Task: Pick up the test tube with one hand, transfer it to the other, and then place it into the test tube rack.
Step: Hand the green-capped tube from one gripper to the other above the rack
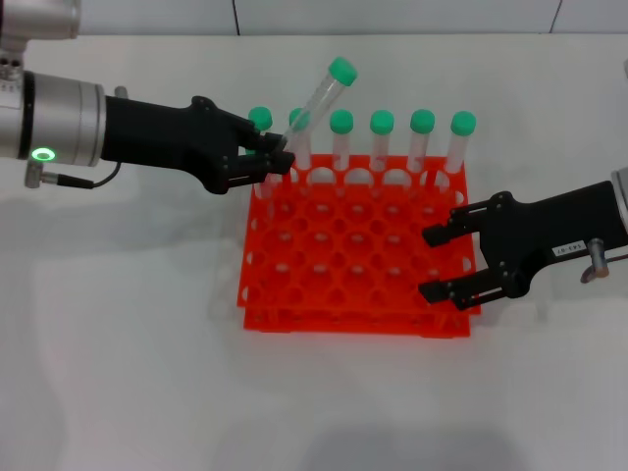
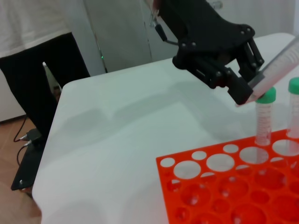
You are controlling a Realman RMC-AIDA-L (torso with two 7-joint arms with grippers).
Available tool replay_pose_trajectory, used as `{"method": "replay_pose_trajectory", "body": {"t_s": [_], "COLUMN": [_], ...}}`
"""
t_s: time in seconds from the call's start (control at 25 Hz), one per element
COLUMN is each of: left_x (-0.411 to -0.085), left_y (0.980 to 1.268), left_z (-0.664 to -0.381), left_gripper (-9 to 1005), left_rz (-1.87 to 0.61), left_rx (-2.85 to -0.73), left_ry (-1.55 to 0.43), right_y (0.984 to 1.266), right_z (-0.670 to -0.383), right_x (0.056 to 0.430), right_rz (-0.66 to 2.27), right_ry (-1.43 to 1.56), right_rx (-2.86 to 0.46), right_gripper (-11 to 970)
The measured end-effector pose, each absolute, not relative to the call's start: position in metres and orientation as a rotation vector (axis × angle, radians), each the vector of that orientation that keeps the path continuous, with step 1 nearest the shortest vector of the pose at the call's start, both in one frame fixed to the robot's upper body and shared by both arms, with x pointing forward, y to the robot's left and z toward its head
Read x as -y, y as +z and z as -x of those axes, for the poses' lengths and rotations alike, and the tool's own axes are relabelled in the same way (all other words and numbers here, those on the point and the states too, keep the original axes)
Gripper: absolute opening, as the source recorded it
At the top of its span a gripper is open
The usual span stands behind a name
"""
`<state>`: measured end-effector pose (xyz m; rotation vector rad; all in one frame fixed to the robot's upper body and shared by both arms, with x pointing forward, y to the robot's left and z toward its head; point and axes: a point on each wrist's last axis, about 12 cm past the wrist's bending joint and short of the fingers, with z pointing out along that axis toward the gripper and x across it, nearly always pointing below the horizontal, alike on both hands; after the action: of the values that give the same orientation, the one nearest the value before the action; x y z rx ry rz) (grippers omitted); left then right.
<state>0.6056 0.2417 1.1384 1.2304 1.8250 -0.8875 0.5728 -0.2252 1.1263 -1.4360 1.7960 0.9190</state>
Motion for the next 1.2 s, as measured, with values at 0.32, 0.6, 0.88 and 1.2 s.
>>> {"method": "replay_pose_trajectory", "body": {"t_s": [0.32, 0.6, 0.88, 1.2], "left_x": [-0.224, -0.211, -0.208, -0.203], "left_y": [1.135, 1.131, 1.128, 1.124], "left_z": [-0.614, -0.615, -0.613, -0.609], "left_gripper": [194, 194, 194, 195], "left_rz": [-1.258, -1.282, -1.295, -1.319], "left_rx": [-1.81, -1.801, -1.795, -1.752], "left_ry": [-0.867, -0.872, -0.869, -0.864], "right_y": [1.132, 1.141, 1.153, 1.138], "right_z": [-0.577, -0.583, -0.582, -0.577], "right_x": [0.23, 0.238, 0.254, 0.252], "right_rz": [1.36, 1.242, 1.007, 0.762], "right_ry": [0.92, 0.919, 0.993, 1.13], "right_rx": [-1.787, -1.811, -1.749, -1.619], "right_gripper": [723, 721, 720, 711]}}
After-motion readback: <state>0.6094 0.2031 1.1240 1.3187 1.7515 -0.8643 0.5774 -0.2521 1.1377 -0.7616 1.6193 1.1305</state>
